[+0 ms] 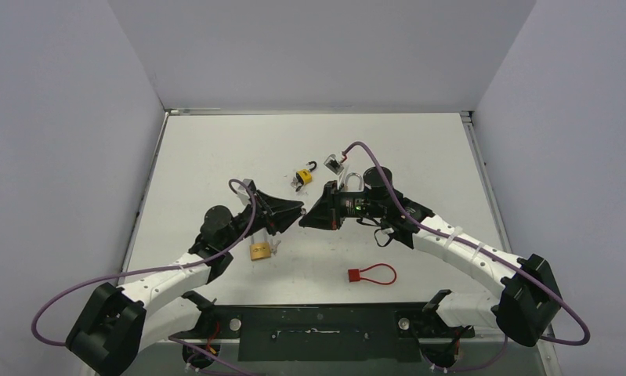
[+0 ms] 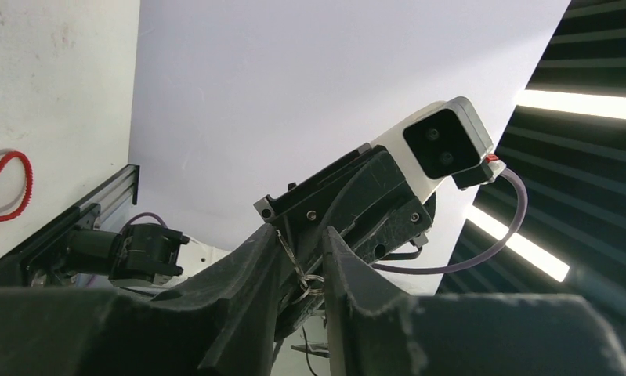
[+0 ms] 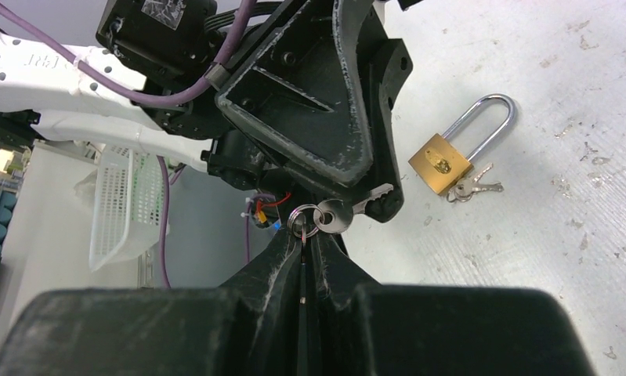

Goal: Unlock with the key
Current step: Pick up the key from the center of the board.

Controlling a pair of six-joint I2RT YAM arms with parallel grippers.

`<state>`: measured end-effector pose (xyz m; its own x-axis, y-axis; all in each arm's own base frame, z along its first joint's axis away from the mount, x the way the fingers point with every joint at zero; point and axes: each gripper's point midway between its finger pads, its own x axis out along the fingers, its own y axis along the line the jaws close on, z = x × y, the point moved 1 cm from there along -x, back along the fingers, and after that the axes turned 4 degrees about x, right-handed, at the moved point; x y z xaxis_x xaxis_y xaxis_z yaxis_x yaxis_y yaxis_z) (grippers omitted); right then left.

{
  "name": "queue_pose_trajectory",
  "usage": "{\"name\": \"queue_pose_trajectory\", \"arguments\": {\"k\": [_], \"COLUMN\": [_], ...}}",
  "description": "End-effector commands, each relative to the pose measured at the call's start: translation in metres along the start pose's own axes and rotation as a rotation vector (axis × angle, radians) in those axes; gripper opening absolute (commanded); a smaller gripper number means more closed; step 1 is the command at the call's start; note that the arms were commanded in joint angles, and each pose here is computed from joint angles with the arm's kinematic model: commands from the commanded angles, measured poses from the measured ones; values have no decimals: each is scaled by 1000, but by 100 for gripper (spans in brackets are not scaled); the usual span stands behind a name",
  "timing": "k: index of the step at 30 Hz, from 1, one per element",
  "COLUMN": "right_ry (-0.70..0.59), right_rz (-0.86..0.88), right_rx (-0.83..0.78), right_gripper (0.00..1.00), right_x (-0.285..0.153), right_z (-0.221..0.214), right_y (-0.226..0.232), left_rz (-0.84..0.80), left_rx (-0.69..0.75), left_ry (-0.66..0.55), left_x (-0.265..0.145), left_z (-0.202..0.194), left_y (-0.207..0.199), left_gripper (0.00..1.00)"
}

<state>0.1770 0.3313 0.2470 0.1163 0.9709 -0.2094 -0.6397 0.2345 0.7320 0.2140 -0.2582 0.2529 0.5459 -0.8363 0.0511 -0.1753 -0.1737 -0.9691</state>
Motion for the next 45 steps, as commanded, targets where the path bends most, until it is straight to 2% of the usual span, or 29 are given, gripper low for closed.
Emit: {"name": "queue_pose_trajectory", "arguments": {"k": [1,7,9,11,18,19,20,21,22,23,25,27,33,39,45], "right_ry": [-14,-4,-2,-1,-9,-13,-18,-28,-42,-58,-105,-170,-442,-473,-438], "right_rz": [61,70,69,67,62,63,68,68,62,53,56,51,115,185,245], "right_rx": [-72,-79,-81,-80,-90,-92,-98,-104,-109,-114,-139,-156,-114,-112,-127], "right_gripper": [0,0,0,0,0,3,12,30,52,64,78,83,82,71,55], "right_x": [0,0,0,0,-2,-3,-5,-6,-7,-9,-15,-20,-38,-37,-29], "right_z": [13,11,10,10,10,11,11,12,14,16,21,30,64,71,70], "right_y": [18,19,19,18,19,19,21,22,23,22,27,30,54,66,79], "left_rz": [-57,-56,-64,-80,-137,-143,-153,-160,-162,-173,-184,-228,-376,-435,-468], "left_rx": [31,41,53,74,223,254,290,332,374,425,514,621,872,957,971], "left_ry": [19,18,13,7,-24,-35,-45,-53,-63,-69,-83,-91,-92,-84,-90], "left_x": [0,0,0,0,-3,-3,-3,-4,-3,-4,-4,-7,-21,-26,-30], "left_z": [-2,-1,0,0,0,1,1,1,2,1,1,-3,-22,-32,-35], "left_y": [-14,-12,-13,-16,-29,-30,-33,-36,-38,-43,-48,-58,-91,-106,-112], "left_gripper": [20,10,3,0,0,0,0,0,0,0,0,0,0,0,0]}}
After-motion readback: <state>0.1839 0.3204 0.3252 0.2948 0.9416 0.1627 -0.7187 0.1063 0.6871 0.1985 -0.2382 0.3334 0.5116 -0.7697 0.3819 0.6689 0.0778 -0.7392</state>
